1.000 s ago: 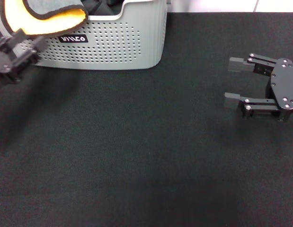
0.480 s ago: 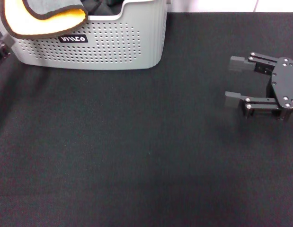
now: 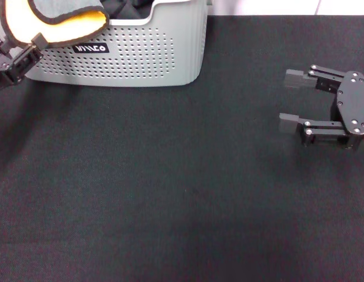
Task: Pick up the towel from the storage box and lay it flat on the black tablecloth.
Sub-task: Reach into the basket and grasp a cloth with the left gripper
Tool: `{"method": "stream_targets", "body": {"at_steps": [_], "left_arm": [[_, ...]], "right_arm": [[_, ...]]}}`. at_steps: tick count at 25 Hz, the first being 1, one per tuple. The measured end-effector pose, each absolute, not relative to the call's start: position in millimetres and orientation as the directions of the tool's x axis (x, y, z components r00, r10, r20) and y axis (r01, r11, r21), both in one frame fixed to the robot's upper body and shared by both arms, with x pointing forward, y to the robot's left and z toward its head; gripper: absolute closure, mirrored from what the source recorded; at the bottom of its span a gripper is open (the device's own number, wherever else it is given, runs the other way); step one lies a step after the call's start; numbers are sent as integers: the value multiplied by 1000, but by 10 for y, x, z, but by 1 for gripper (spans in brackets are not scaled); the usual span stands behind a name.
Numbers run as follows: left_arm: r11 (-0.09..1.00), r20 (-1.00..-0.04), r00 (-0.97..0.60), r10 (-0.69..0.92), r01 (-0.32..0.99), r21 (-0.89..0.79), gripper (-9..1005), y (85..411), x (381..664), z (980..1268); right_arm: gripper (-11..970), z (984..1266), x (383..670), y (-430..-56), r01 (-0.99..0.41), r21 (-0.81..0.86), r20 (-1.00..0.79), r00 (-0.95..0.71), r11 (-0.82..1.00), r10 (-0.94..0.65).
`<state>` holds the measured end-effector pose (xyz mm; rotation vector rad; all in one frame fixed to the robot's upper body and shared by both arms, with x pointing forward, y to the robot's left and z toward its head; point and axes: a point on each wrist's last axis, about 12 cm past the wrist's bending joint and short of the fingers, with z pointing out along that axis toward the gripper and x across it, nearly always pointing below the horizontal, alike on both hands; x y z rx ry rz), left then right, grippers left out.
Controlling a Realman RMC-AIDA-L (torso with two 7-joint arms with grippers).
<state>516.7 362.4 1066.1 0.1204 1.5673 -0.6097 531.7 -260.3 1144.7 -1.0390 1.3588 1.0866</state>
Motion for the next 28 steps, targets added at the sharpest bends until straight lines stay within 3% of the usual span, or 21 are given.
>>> {"method": "stream_targets", "body": {"at_steps": [9,14,23,28], "left_arm": [[854,-951,-102,-293,419,-308,352,3659,5127,10652],[851,-949,-100,-299,422,-313,594,3650,5133,10660],[848,-949,-95,-300,430,-311,588,3641,5160,10683],[850,-946,-79,-314,420,-317,668,3661,5164,10701]], "right_arm": [[127,11416,5282,-2625,-974,71,-997,-75,214,-9],[127,11410,5276,-2623,-974,74,-997,-78,214,-7],[126,11395,5258,-2632,-973,82,-996,-85,217,-5],[126,11396,5256,-2633,-973,83,-996,-85,216,-4]]}}
